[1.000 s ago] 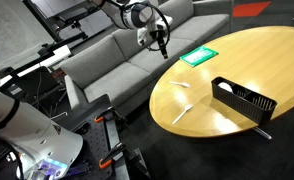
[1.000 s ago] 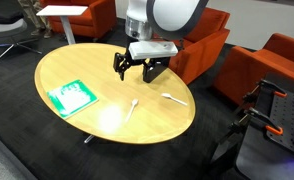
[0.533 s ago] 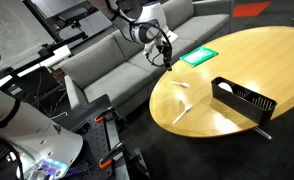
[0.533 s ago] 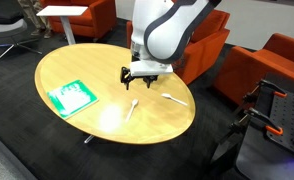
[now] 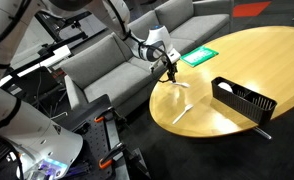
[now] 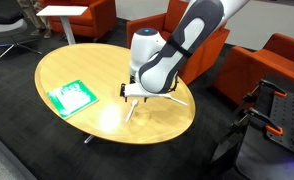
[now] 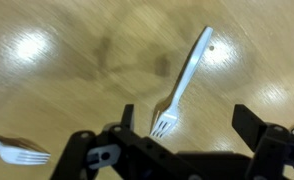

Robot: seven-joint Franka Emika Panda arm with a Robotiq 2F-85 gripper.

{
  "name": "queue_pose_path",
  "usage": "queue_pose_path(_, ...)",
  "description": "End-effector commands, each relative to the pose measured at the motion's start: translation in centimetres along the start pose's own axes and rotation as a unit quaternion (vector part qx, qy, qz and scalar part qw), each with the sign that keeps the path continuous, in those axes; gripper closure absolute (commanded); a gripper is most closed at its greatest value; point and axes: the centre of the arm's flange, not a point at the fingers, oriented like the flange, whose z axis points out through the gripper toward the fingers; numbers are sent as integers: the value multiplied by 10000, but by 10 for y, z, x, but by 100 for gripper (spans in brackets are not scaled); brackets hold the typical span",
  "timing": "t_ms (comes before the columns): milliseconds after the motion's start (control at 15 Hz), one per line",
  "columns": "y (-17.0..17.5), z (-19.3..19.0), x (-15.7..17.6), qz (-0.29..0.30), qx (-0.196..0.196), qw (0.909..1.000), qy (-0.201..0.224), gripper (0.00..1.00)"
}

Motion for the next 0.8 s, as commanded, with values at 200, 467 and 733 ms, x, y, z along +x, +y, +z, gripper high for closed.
queue_pose_path(200, -22, 45, 0, 389, -182, 9990, 151, 0)
queue_pose_path(467, -26, 60, 8, 561, -167, 9980, 241, 0)
queue_pose_path(733, -28, 72, 16, 648, -246, 9974, 217, 5)
